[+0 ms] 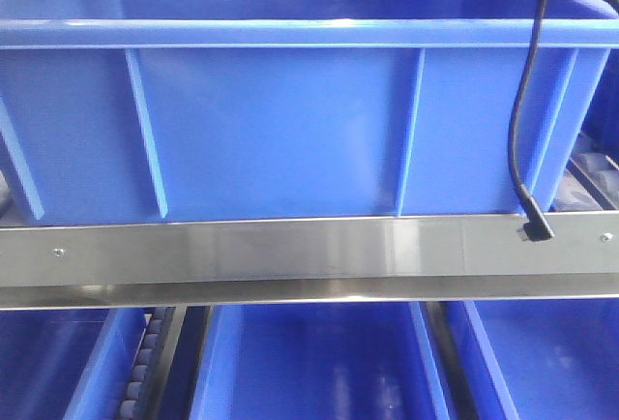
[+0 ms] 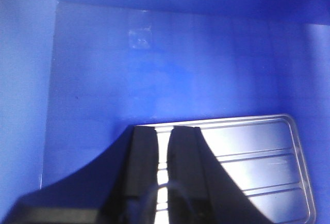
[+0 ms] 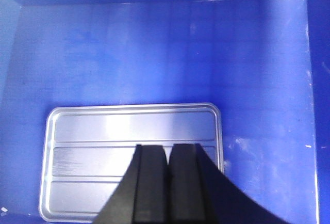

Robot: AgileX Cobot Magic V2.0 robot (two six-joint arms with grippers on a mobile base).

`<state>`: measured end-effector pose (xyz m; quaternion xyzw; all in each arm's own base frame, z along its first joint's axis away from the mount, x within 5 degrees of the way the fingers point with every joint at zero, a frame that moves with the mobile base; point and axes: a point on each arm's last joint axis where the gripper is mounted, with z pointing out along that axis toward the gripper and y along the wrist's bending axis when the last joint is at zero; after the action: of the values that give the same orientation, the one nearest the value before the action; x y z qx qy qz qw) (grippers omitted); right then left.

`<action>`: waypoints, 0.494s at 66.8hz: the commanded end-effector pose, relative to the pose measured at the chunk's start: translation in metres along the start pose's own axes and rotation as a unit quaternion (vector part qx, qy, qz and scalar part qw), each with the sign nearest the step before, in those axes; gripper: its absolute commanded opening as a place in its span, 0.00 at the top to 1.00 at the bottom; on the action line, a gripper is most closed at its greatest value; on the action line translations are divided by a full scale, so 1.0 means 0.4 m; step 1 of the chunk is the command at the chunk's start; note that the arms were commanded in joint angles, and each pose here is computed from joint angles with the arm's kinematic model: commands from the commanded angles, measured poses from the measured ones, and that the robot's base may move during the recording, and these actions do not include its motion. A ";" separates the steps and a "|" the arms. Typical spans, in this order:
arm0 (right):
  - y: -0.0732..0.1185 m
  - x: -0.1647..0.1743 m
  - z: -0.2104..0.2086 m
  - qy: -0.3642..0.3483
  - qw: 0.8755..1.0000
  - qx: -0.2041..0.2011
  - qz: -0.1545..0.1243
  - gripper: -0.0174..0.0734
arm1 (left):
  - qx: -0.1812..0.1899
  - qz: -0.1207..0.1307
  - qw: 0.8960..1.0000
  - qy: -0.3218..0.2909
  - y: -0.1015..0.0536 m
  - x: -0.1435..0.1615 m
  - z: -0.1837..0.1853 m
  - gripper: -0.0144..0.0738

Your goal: Grab silver tray and place in blue box

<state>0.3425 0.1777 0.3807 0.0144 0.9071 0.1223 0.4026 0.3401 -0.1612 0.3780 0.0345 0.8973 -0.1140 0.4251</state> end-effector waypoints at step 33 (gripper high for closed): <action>0.005 0.029 -0.119 -0.126 0.985 -0.099 -0.066 0.75 | 0.041 -0.023 0.997 -0.053 0.025 0.035 -0.104 0.84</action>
<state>0.3187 0.1771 0.3692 -0.0464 0.8887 0.1386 0.4345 0.3194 -0.1498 0.3580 0.0232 0.9125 -0.1200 0.3903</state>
